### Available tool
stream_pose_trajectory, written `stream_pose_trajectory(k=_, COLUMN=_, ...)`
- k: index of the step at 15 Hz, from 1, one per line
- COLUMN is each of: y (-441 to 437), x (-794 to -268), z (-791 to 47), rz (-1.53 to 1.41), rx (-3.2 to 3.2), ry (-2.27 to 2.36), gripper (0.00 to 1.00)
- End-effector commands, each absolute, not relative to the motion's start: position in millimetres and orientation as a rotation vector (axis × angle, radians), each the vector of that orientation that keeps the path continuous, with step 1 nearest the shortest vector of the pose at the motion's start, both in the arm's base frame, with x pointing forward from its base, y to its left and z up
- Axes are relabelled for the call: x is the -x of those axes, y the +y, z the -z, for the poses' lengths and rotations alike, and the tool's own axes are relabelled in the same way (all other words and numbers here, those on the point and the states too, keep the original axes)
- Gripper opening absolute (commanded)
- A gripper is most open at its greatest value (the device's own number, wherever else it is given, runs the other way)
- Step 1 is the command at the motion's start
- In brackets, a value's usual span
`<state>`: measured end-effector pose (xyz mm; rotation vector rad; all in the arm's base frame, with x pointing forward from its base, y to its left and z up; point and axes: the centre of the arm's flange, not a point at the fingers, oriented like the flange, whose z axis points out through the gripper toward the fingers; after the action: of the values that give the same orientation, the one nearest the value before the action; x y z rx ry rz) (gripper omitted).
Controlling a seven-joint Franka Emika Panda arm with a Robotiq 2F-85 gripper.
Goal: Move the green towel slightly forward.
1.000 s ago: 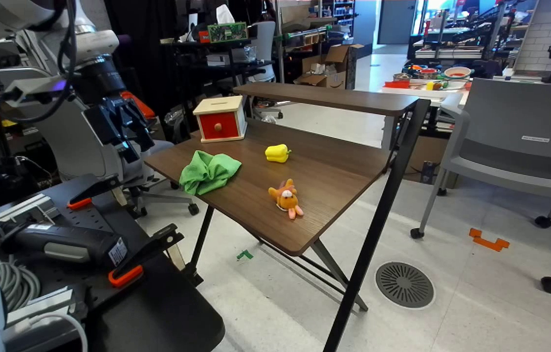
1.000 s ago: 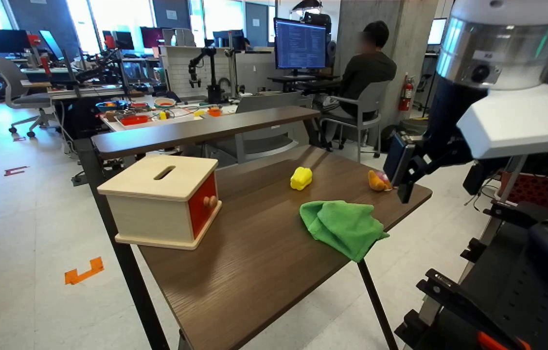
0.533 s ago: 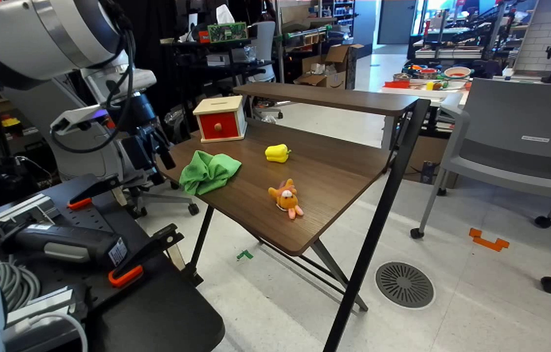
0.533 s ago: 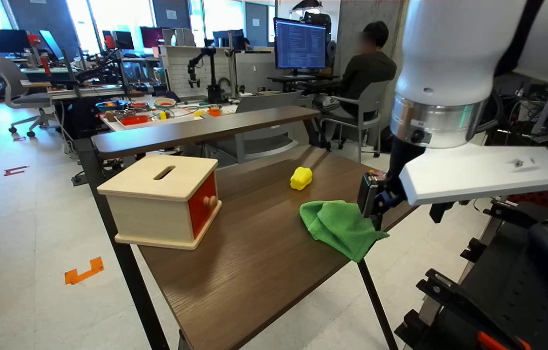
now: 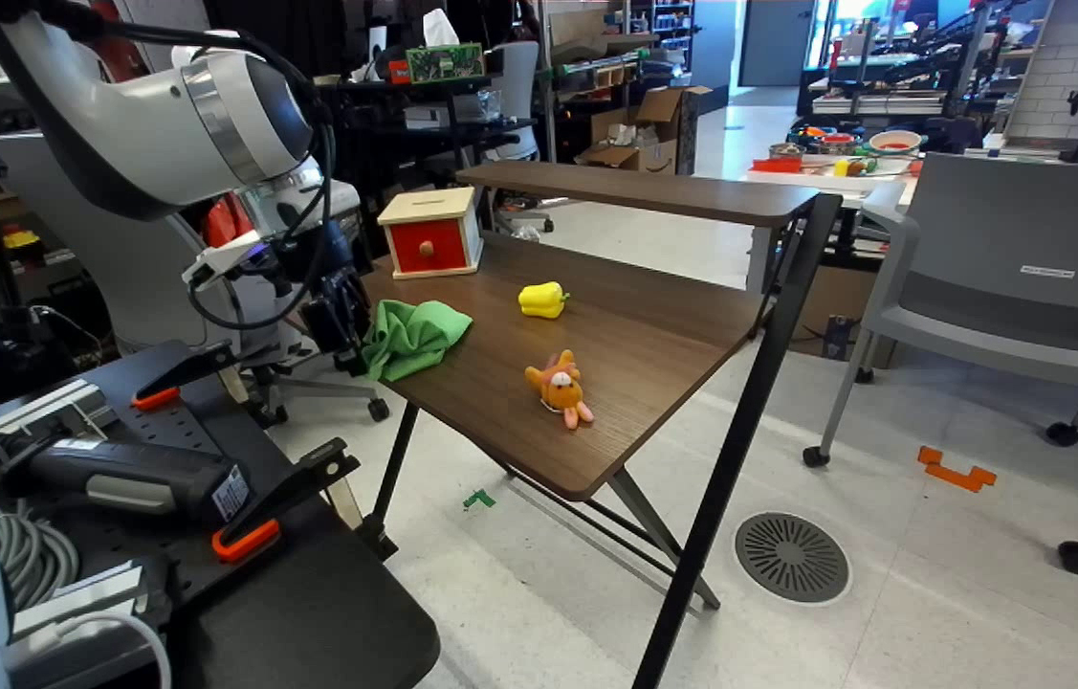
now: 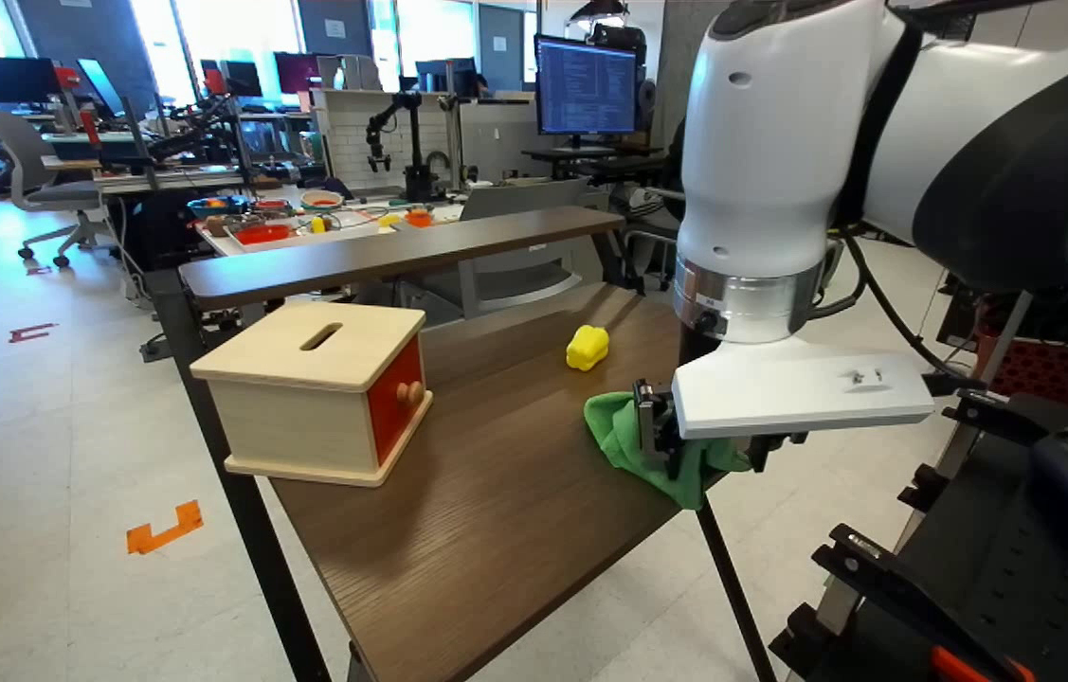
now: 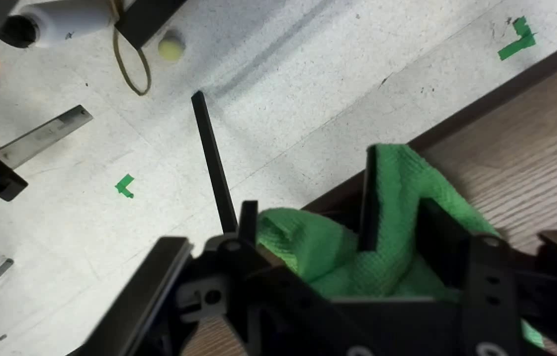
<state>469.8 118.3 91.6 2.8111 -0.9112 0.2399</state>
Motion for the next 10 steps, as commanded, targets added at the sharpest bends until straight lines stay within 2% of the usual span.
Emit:
stream_pose_trajectory(k=1, y=122, x=-487, z=-77, rz=-0.282, rx=-2.797, ry=-0.911, gripper=0.49)
stream_pose_trajectory(k=7, y=125, x=-490, z=-78, rz=-0.293, rx=-2.804, ry=-0.913, gripper=0.04)
stream_pose_trajectory(k=8, y=125, x=-489, z=-81, rz=-0.297, rx=-2.806, ry=-0.911, gripper=0.01)
stream_pose_trajectory(k=10, y=125, x=-486, z=-87, rz=-0.304, rx=-2.808, ry=-0.908, gripper=0.00)
